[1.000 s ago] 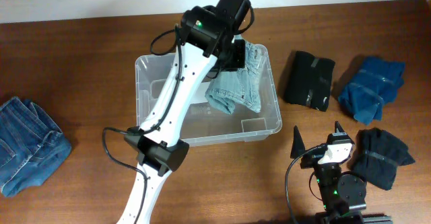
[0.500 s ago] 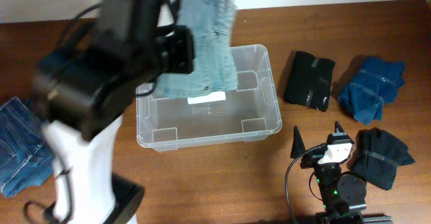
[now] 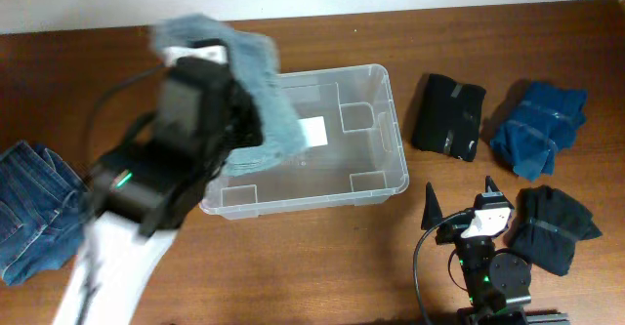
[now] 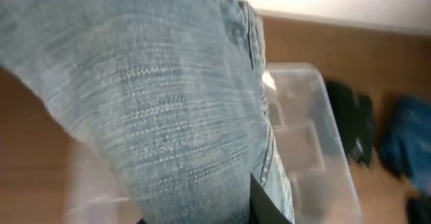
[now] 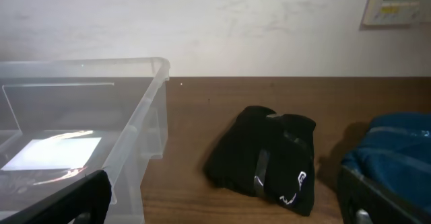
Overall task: Pack container
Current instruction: 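Lower the light-blue jeans into the box with the left gripper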
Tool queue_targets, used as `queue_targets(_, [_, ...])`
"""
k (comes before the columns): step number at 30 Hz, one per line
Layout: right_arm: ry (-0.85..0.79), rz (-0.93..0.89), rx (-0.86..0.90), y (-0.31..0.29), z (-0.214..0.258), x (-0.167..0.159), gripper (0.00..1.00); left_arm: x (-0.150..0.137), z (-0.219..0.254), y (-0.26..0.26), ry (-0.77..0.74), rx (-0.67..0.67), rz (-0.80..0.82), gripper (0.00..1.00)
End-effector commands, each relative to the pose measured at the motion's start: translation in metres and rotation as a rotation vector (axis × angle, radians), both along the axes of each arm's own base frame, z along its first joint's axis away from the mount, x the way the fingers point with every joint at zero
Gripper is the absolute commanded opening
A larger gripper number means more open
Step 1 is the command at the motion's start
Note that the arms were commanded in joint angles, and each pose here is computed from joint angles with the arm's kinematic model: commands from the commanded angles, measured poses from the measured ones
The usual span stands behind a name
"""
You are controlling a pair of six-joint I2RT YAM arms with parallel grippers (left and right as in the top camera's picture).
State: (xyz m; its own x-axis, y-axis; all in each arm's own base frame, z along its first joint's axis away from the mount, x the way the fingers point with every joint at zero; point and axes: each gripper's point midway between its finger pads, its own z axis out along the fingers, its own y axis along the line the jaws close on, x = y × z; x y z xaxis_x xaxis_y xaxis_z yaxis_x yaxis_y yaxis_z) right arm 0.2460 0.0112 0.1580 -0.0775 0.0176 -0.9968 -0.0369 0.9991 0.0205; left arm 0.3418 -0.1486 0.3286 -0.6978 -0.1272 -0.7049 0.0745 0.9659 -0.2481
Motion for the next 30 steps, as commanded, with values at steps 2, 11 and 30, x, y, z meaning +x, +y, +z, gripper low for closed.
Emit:
queue_targets(2, [0.003,-0.017,-0.001,-0.003,-0.003,0.000,0.98,0.004,-0.031,-0.060,0.075,-0.191,-0.420,0.00])
queue_targets(11, [0.003,-0.017,-0.001,-0.003,-0.003,0.000,0.98,0.012,-0.077,-0.083,0.193,-0.308,-0.674,0.00])
queue_targets(30, [0.003,-0.017,0.000,-0.003,-0.003,0.000,0.98,0.038,-0.241,-0.031,0.442,-0.117,-0.230,0.01])
